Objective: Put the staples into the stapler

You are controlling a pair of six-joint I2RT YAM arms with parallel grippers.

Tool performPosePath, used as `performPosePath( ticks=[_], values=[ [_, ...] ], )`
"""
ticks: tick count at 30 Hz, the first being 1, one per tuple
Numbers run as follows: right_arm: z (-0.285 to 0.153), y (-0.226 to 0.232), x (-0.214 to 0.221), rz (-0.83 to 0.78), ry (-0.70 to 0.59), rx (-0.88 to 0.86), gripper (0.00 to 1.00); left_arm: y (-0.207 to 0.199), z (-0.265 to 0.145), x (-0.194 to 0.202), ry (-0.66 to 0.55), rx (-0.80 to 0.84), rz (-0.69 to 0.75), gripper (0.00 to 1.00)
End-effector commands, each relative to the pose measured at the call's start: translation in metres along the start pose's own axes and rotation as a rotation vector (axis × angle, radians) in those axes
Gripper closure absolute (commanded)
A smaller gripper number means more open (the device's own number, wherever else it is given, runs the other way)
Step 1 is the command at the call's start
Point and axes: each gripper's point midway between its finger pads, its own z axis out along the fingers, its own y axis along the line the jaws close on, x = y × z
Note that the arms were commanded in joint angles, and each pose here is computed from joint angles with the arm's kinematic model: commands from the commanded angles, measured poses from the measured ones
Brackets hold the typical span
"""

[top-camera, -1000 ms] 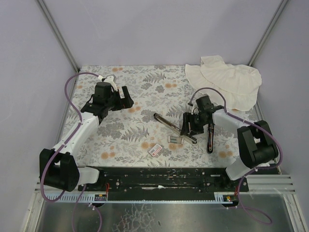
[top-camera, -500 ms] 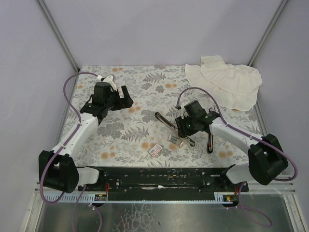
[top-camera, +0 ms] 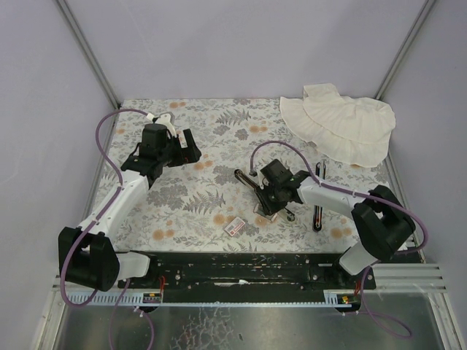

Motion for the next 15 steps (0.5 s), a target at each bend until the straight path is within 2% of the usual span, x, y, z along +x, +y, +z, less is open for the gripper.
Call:
performPosePath(
  ticks=[1, 15],
  values=[
    [0.002, 0.001, -0.026, -0.034, -0.062, 0.018, 0.67, -0.001, -0.005, -0.018, -0.065, 0.001, 0.003, 0.05],
    [0.013, 0.009, -0.015, -0.025, -0.025, -0.015, 0.73, -0.003, -0.006, -0.019, -0.069, 0.005, 0.002, 0.05]
  ],
)
